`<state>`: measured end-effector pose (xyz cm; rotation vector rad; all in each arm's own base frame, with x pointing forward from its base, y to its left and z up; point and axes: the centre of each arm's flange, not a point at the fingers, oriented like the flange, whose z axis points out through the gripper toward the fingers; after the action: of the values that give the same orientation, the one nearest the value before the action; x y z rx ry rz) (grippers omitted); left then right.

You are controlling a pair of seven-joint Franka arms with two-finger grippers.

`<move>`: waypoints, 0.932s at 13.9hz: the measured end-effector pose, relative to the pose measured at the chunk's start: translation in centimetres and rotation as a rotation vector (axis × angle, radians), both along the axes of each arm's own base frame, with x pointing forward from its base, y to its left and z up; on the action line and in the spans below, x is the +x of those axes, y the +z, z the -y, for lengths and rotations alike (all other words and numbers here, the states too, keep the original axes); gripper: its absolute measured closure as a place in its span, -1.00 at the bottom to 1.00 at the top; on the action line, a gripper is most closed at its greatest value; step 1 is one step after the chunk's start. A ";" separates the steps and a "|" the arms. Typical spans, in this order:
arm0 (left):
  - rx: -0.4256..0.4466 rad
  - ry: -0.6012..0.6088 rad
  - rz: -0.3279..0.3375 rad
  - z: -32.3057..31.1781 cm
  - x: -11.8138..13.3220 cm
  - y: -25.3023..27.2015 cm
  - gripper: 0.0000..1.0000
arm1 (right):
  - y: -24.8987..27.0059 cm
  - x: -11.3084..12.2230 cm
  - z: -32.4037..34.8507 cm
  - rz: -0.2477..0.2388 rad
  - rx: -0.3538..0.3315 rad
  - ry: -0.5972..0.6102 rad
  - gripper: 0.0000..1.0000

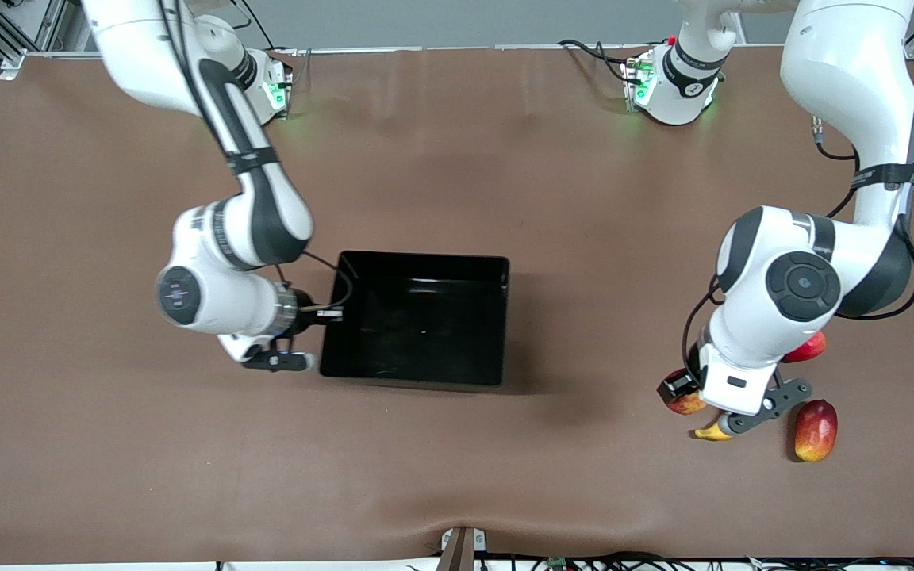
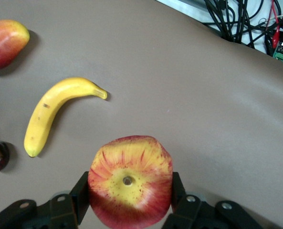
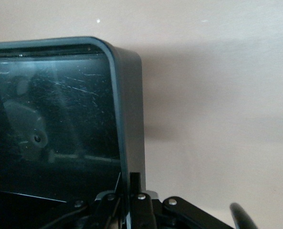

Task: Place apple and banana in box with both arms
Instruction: 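Lift the apple with the left gripper while the right gripper drags the tray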

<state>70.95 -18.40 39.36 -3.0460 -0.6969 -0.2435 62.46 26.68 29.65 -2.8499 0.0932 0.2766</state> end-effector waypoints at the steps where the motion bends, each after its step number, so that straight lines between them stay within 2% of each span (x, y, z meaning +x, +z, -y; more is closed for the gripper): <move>1: -0.002 0.006 0.000 0.5 -0.1 0.0 -0.37 | -0.5 -0.4 -1.3 -0.005 -0.003 -0.008 0.89; 6: -0.005 0.014 0.001 1.6 -0.4 0.0 -0.37 | -0.7 -2.0 -7.2 -0.019 -0.022 -0.056 0.89; 9: -0.006 0.010 0.000 1.8 -0.5 0.0 -0.37 | -1.4 -2.3 -9.2 0.009 -0.023 -0.051 0.89; 12: -0.007 0.011 -0.001 2.7 -0.8 -0.1 -0.37 | -2.9 -2.8 -10.3 0.015 -0.033 -0.041 0.89; 13: -0.007 0.010 -0.003 3.1 -1.0 -0.2 -0.37 | -3.4 -2.8 -10.7 0.031 -0.032 -0.042 0.79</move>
<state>69.99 -21.49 39.13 -3.0483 -0.7140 -0.2369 59.66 37.36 26.29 -2.8787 0.1516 0.2236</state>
